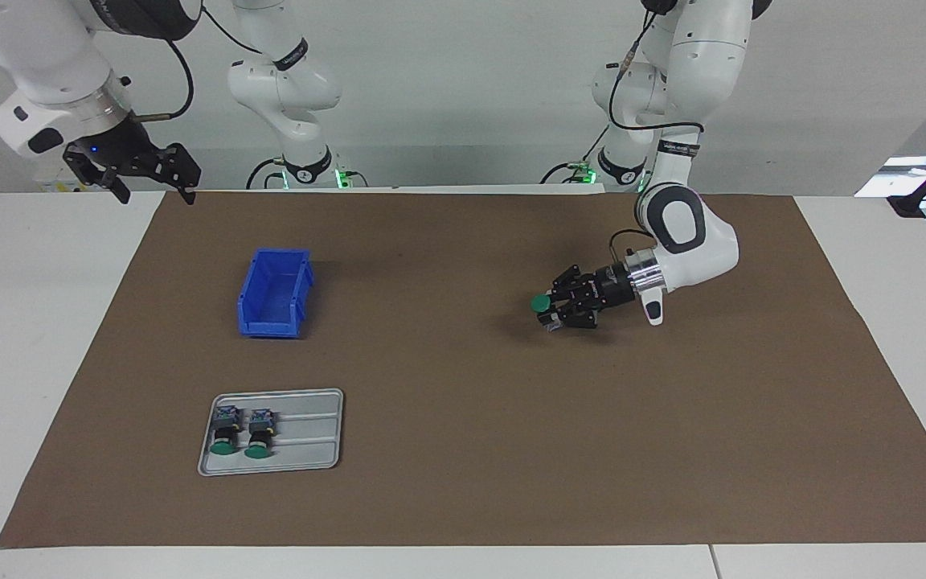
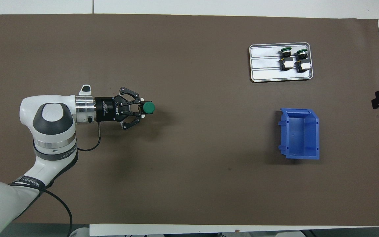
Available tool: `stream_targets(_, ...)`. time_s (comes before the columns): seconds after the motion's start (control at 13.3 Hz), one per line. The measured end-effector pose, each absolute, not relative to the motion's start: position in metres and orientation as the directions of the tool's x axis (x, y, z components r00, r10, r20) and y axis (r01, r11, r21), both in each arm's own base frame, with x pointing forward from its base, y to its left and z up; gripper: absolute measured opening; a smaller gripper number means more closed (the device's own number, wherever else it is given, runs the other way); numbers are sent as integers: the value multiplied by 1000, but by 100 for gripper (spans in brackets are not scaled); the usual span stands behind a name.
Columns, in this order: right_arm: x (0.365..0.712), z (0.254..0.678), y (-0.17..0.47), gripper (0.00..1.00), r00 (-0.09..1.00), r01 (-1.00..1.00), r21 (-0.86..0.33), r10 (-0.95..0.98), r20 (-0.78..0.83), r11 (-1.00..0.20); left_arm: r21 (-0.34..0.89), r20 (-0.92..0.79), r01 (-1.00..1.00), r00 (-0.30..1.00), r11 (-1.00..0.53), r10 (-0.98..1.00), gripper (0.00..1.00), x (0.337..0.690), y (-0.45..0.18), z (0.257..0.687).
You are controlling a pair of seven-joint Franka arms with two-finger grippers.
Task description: Place and press button with both arms
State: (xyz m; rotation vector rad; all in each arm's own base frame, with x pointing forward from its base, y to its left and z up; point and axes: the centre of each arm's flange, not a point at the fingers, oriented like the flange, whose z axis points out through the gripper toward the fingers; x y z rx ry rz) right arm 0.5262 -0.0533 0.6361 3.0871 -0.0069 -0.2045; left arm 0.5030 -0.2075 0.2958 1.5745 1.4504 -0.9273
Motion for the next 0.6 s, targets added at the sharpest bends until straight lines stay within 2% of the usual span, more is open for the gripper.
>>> stream_targets(0.6,526,636,-53,99,991,-1,48,-8,-132,-999,30,-917,998,47,-48,396,33,499,-213,297)
